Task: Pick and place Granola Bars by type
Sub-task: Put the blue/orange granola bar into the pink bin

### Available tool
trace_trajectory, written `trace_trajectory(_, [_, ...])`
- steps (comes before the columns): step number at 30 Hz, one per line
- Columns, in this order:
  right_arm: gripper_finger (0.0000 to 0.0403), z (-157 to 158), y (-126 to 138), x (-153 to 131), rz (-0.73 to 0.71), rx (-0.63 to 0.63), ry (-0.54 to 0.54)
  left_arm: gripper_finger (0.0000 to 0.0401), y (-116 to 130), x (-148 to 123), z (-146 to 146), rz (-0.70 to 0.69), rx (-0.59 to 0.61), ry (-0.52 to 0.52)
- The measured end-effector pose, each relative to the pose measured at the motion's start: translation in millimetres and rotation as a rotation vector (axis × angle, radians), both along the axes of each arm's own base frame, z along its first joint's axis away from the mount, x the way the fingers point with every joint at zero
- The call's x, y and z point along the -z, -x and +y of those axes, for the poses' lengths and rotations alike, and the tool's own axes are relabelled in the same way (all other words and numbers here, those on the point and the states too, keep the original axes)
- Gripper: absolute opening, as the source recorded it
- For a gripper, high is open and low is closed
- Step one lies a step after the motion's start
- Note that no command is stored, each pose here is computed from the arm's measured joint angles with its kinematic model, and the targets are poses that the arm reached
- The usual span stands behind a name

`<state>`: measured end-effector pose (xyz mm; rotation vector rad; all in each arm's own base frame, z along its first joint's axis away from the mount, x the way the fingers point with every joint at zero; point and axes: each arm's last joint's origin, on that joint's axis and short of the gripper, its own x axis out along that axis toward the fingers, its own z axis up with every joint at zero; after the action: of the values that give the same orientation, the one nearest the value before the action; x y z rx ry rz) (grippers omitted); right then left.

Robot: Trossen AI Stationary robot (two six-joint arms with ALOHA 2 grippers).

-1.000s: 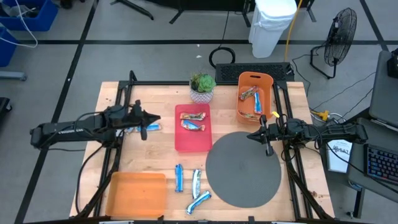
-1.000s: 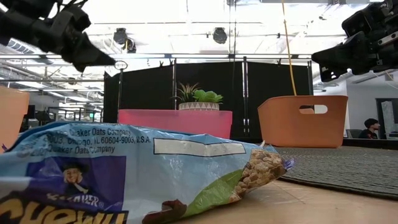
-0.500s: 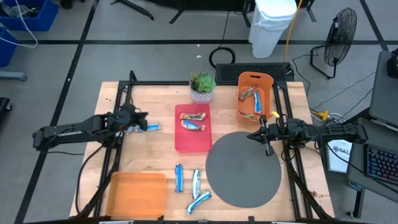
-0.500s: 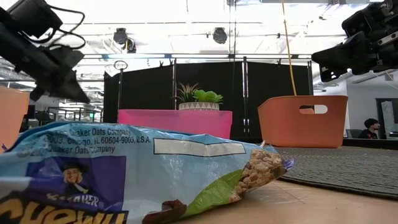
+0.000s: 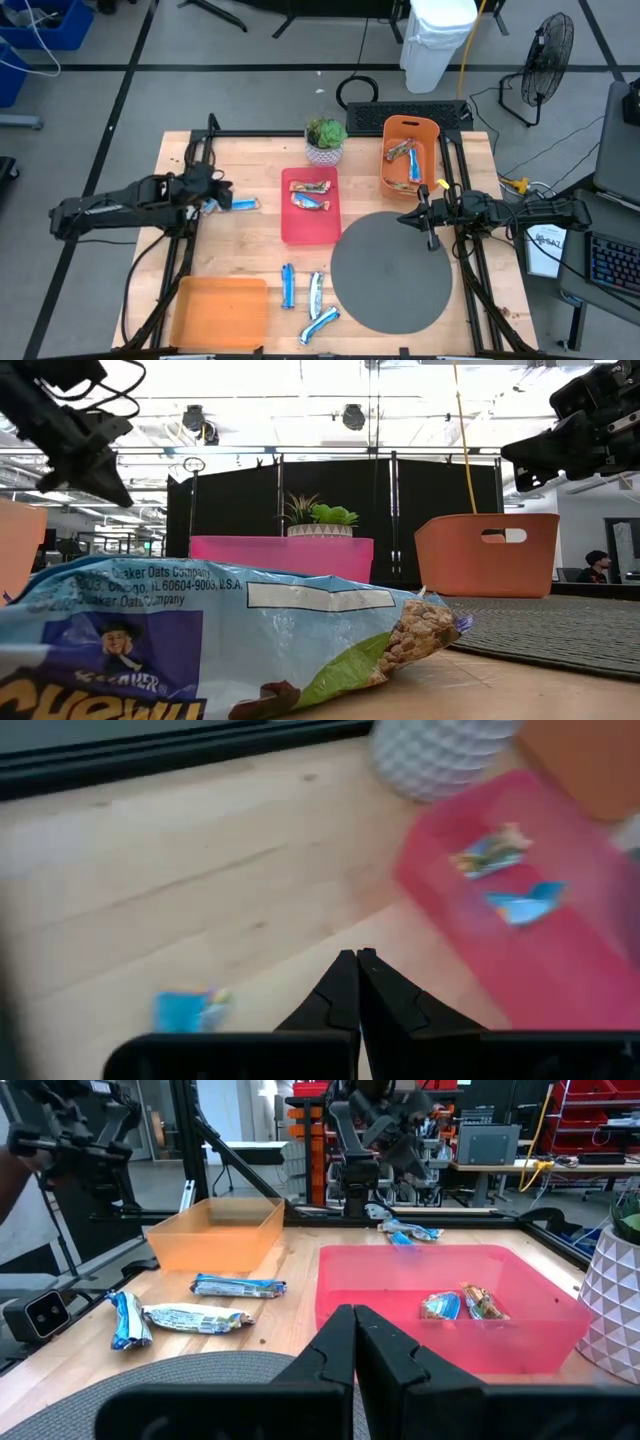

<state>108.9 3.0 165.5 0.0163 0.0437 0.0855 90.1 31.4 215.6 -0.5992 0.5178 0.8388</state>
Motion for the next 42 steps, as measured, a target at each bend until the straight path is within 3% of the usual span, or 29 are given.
trace_trajectory(9, [0.0, 0, 0, 0, 0.0, 0.0, 0.0, 0.0003, -15, -19, 2, 0.376, -0.125, 0.224])
trace_trajectory(13, [0.0, 0, 0, 0, 0.0, 0.0, 0.0, 0.0009, -31, -10, 6, 0.507, -0.113, 0.322])
trace_trajectory(19, [0.0, 0, 0, 0, 0.0, 0.0, 0.0, 0.0007, -47, 12, 20, 0.684, -0.163, 0.38])
trace_trajectory(28, [0.0, 0, 0, 0, 0.0, 0.0, 0.0, 0.0009, -59, 37, 44, 0.836, -0.219, 0.419])
trace_trajectory(42, [0.0, 0, 0, 0, 0.0, 0.0, 0.0, 0.0109, -58, 51, 67, 0.905, -0.208, 0.438])
